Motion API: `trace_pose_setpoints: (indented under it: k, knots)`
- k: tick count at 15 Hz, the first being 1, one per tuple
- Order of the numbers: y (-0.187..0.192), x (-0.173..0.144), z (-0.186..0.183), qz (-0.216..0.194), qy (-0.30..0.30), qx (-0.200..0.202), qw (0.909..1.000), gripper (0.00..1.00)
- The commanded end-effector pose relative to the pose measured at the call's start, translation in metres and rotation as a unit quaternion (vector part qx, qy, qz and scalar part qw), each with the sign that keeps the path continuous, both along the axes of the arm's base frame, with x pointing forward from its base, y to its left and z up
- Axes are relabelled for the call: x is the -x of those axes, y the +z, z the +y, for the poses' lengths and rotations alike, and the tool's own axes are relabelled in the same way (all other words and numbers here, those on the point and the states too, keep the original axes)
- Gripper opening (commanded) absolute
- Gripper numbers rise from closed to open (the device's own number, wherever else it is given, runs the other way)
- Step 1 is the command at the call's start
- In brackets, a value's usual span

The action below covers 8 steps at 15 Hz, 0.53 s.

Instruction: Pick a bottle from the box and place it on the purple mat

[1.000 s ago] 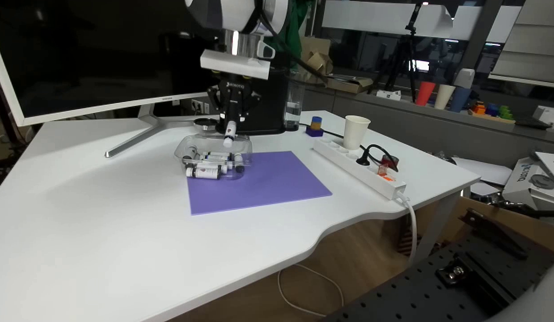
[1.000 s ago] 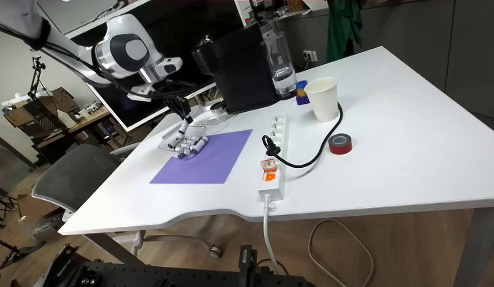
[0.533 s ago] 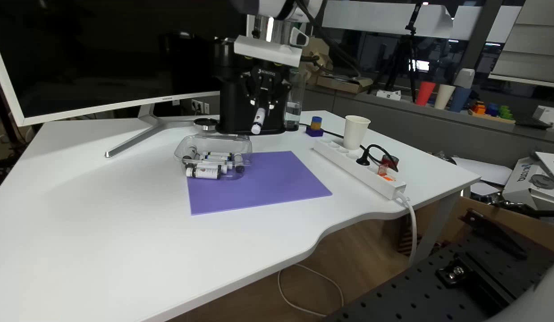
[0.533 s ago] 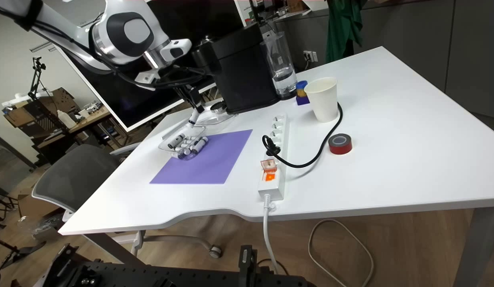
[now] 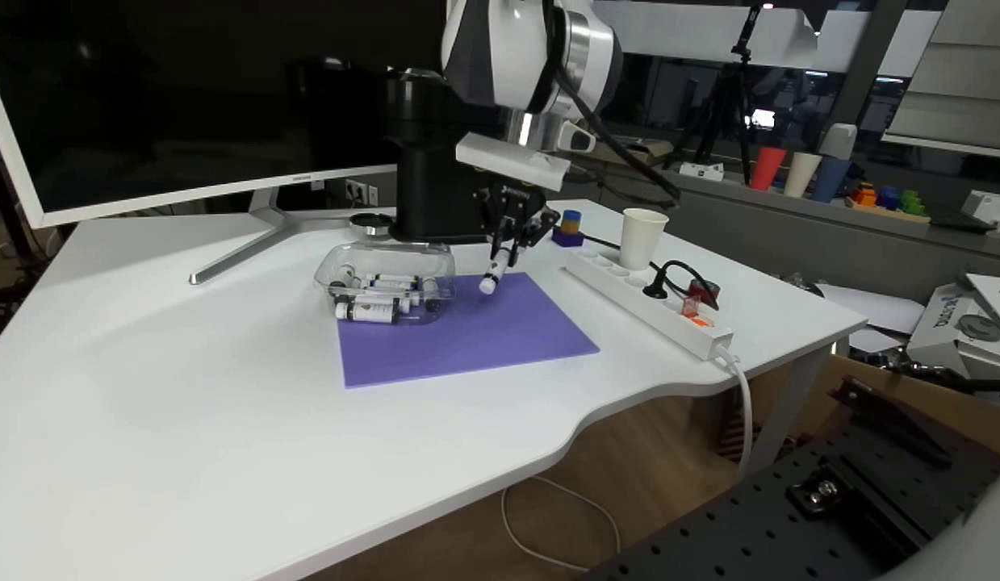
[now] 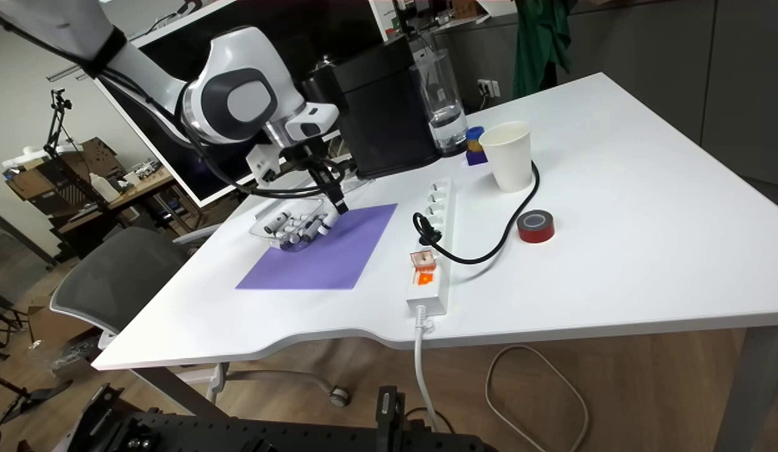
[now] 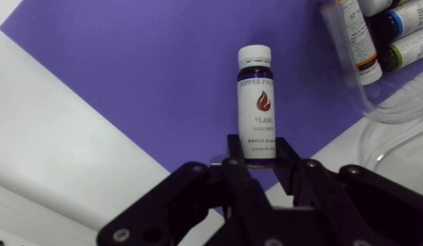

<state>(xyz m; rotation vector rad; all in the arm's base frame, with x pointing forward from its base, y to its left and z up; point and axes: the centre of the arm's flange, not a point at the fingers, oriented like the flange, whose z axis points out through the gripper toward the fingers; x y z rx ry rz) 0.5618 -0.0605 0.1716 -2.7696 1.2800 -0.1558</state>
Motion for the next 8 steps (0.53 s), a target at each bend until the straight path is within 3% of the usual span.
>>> trace_pose_setpoints:
  k: [1, 2, 4, 8]
  knots:
    - [-0.020, 0.006, -0.006, 0.005, -0.069, -0.012, 0.9975, 0.07]
    - [-0.025, 0.008, -0.007, 0.009, -0.084, -0.013, 0.9964, 0.54]
    - [-0.028, 0.010, -0.011, 0.010, -0.109, -0.016, 0.9938, 0.60]
    - [-0.006, 0.009, -0.016, 0.003, -0.159, -0.023, 0.9870, 0.89]
